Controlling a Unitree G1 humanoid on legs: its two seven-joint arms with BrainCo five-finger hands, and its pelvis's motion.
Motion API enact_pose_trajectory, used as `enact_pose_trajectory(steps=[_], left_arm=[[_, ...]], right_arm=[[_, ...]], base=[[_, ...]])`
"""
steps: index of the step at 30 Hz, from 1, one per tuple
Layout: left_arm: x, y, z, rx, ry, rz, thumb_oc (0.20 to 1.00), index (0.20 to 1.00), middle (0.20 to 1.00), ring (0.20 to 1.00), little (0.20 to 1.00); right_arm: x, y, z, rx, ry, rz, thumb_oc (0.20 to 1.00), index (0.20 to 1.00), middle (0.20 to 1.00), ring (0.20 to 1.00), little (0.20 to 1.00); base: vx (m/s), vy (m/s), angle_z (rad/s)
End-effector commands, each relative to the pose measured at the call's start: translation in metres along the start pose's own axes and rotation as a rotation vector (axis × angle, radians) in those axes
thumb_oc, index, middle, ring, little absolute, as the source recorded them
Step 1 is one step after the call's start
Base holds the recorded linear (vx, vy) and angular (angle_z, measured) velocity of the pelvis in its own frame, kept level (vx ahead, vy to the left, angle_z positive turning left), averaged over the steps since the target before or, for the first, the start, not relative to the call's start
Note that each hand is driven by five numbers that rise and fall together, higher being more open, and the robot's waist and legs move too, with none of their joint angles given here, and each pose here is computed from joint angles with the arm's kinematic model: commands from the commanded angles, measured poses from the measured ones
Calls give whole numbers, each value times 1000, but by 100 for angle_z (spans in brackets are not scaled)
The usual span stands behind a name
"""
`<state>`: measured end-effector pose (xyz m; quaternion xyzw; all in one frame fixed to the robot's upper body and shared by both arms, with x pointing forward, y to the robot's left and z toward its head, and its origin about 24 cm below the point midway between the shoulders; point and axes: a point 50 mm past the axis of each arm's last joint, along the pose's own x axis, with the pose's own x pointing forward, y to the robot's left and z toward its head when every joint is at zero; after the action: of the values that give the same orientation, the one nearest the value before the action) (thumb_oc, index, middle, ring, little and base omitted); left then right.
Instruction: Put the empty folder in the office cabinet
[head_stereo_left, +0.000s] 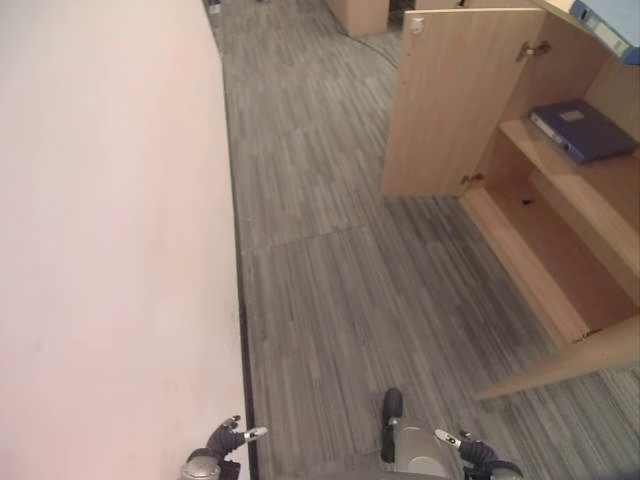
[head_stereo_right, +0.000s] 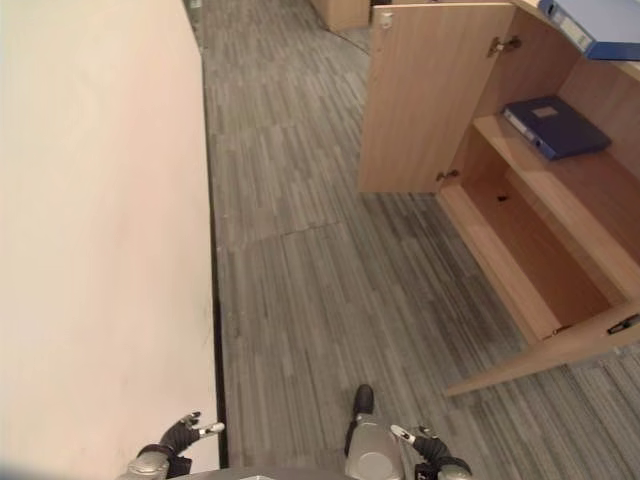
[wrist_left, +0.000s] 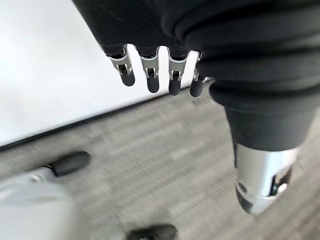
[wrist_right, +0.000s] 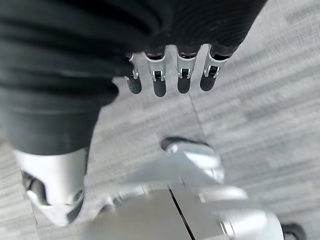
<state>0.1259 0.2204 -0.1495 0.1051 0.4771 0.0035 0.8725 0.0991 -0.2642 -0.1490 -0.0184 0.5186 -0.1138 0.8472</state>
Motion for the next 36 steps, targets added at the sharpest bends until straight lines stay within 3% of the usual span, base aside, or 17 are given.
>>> enact_pose_trajectory(steps=[1,9,13,17,25,36], left_arm=[[3,18,23,59,-84,39,1000,1000,1000,1000,1000],[3,1,17,62,-76,-14,1000,1000,1000,1000,1000],[6,-2,42,61,-155,-21,1000,1000,1000,1000,1000],[6,-6,48,59,-181,-32,1000,1000,1000,1000,1000],[4,-20,35,115,-148,-70,1000,1000,1000,1000,1000],[4,-14,23,93,-100,-42,1000,1000,1000,1000,1000]], right_arm=[[-2,-4,-12,-20,47,-17,1000,1000,1000,1000,1000],[-6,-25,-17,3,66,-73,1000,1000,1000,1000,1000],[1,-26,29,25,-86,-73,1000,1000,1000,1000,1000],[2,-23,39,84,-132,-62,1000,1000,1000,1000,1000],[1,-7,27,74,-119,-6,1000,1000,1000,1000,1000],[1,7,15,50,-84,37,1000,1000,1000,1000,1000]], base=[[320,-103,-1],[343,-156,-5],[369,-329,-70],[236,-11,-94],[405,237,-72],[351,236,-98]])
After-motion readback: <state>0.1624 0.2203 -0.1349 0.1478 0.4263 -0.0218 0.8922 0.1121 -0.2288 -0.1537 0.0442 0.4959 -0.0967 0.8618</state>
